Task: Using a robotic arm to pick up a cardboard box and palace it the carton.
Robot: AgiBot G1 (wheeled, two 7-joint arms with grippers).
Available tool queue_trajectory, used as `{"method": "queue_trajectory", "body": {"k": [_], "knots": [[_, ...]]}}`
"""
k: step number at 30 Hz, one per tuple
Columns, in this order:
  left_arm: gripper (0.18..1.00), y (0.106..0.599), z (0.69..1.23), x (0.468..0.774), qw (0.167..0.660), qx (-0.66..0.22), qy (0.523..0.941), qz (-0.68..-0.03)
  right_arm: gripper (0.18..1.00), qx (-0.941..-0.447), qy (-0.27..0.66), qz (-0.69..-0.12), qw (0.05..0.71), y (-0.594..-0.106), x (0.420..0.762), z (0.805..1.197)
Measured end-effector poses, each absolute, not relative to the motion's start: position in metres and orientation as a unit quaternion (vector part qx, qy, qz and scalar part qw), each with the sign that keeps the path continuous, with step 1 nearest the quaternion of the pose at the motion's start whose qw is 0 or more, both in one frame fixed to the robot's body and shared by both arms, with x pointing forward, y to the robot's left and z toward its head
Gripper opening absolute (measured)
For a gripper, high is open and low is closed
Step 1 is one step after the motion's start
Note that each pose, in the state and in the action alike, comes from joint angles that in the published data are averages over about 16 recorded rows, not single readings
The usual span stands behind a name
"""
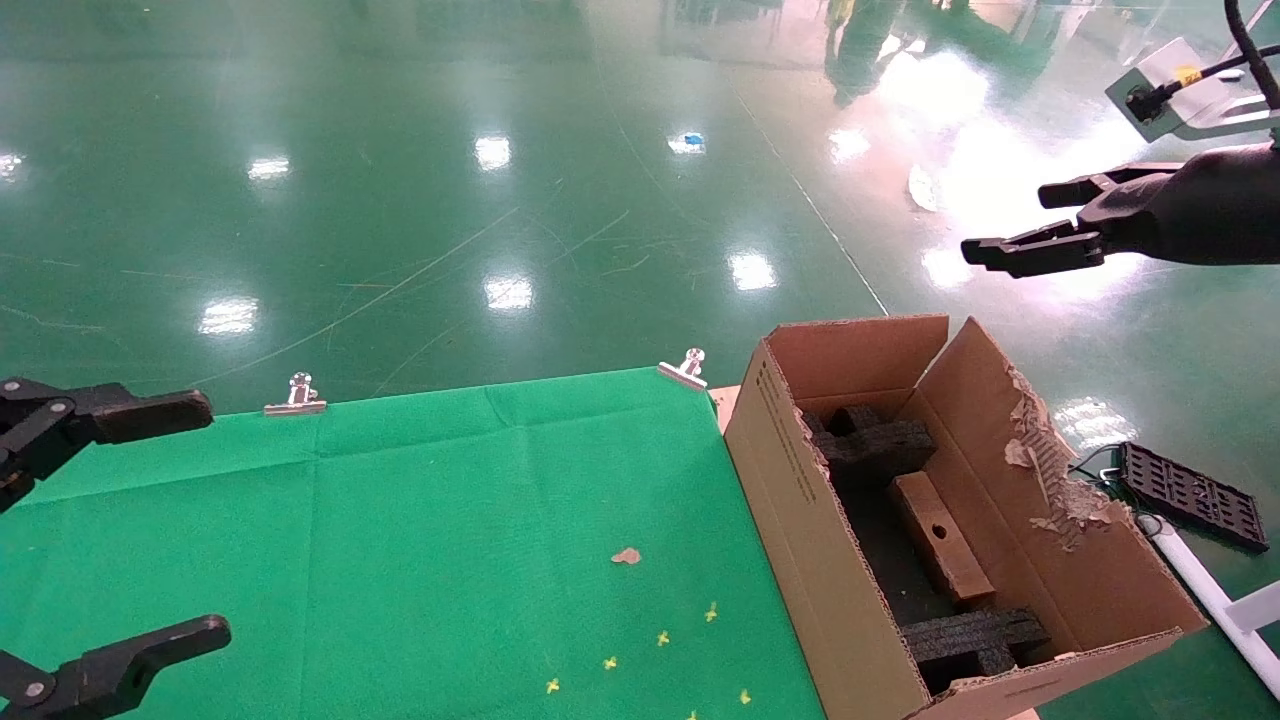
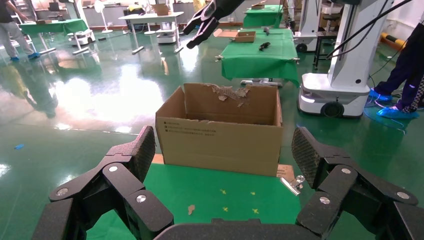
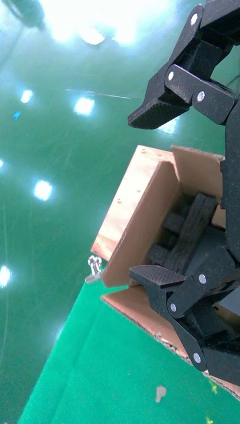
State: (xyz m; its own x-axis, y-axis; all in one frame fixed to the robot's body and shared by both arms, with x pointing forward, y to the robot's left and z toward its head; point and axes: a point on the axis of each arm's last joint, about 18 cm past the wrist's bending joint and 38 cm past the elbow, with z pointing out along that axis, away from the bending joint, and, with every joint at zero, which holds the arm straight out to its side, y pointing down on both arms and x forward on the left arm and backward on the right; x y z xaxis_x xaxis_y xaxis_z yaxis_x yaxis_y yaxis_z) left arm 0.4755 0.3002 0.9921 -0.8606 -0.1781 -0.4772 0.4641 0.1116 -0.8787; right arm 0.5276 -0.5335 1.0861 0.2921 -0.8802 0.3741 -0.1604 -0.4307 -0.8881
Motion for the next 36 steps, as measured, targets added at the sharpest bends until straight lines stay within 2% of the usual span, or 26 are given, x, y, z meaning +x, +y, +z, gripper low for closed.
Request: {"method": "queue_trajectory", "body": {"k": [19, 36], "knots": [[1.001, 0.300, 0.992, 0.476, 0.244, 0.101, 0.705, -0.659, 1.000, -0.771, 0.205, -0.384, 0.466, -0.423, 0.546, 1.063], [1.001, 0.300, 0.992, 0.476, 0.244, 0.101, 0.705, -0.659, 1.000, -0.777, 0.058, -0.302, 0.550, -0.345, 0.531, 1.032]]}}
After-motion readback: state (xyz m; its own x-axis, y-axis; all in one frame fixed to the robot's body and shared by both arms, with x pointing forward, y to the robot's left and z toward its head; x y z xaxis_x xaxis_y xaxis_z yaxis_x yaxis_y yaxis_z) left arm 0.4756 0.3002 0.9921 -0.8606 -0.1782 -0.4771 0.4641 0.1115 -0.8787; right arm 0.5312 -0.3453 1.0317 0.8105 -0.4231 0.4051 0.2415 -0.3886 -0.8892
